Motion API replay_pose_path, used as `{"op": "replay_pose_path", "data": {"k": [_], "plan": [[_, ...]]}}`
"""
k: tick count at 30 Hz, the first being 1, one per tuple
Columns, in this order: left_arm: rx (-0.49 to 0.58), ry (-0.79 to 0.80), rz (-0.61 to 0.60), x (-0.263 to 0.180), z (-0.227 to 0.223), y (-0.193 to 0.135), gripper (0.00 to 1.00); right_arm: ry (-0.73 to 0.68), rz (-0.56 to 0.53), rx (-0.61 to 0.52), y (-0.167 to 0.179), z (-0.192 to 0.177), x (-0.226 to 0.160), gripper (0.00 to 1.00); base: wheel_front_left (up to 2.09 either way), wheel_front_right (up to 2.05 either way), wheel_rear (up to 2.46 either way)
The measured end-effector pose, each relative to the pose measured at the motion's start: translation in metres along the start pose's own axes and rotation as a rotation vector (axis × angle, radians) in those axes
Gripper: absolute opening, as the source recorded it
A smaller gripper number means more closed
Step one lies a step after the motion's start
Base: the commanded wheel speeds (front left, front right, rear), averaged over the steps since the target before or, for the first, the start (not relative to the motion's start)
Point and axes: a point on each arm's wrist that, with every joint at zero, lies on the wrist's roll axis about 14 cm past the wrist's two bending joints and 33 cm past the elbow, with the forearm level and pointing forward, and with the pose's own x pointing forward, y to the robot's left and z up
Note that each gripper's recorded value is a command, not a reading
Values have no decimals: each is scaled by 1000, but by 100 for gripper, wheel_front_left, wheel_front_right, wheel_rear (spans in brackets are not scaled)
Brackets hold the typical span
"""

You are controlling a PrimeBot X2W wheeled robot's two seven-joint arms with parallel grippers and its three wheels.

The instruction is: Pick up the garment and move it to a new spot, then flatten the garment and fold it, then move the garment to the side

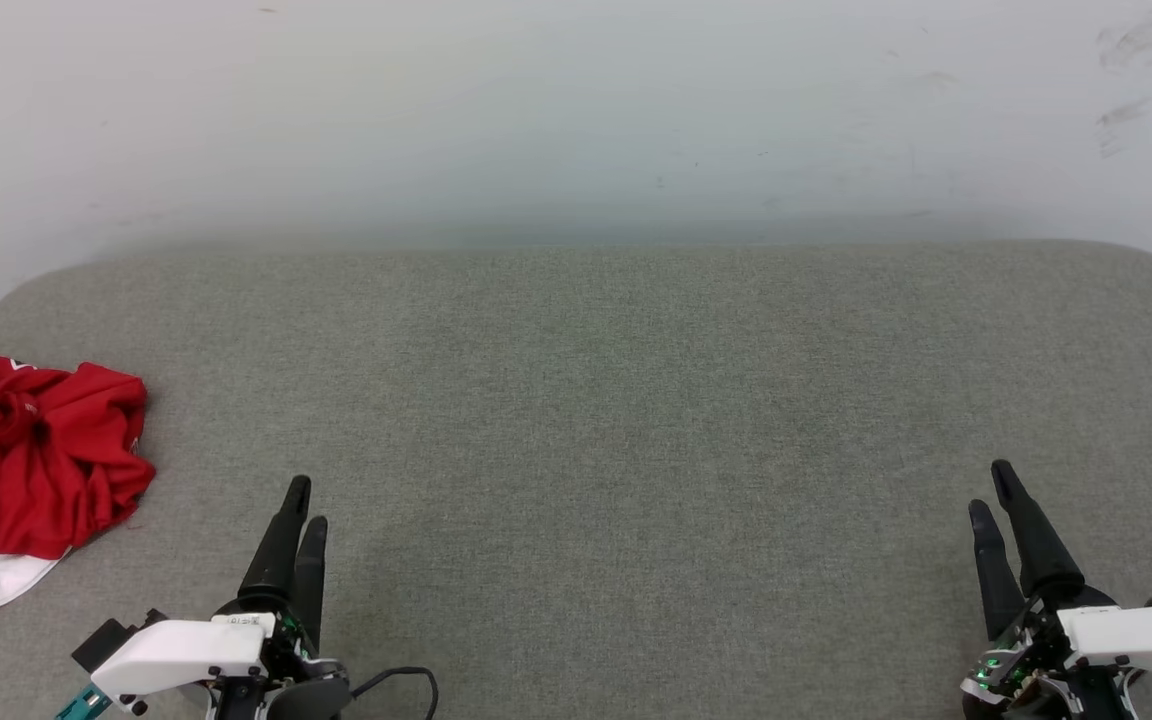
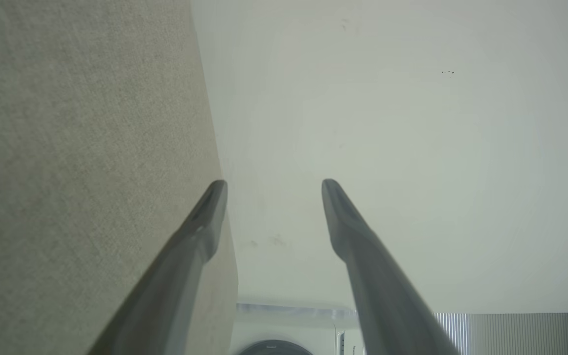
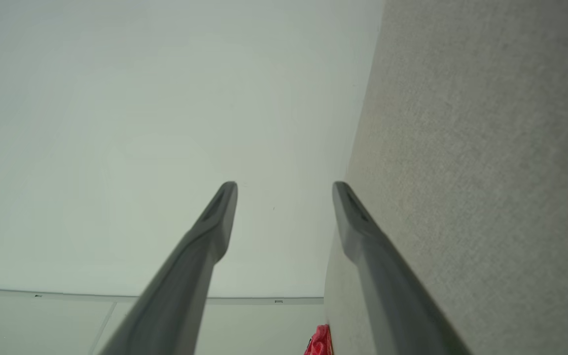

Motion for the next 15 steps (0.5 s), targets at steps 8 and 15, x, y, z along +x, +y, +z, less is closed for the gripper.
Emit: {"op": "replay_pose_path", "data": {"k": [8, 15], "plan": [[23, 1, -55, 3, -8, -18, 100, -4, 44, -22, 14, -5, 0, 100, 0, 0, 0], [59, -3, -100, 3, -12, -32, 100, -10, 74, -67, 23, -8, -1, 100, 0, 0, 0]]}}
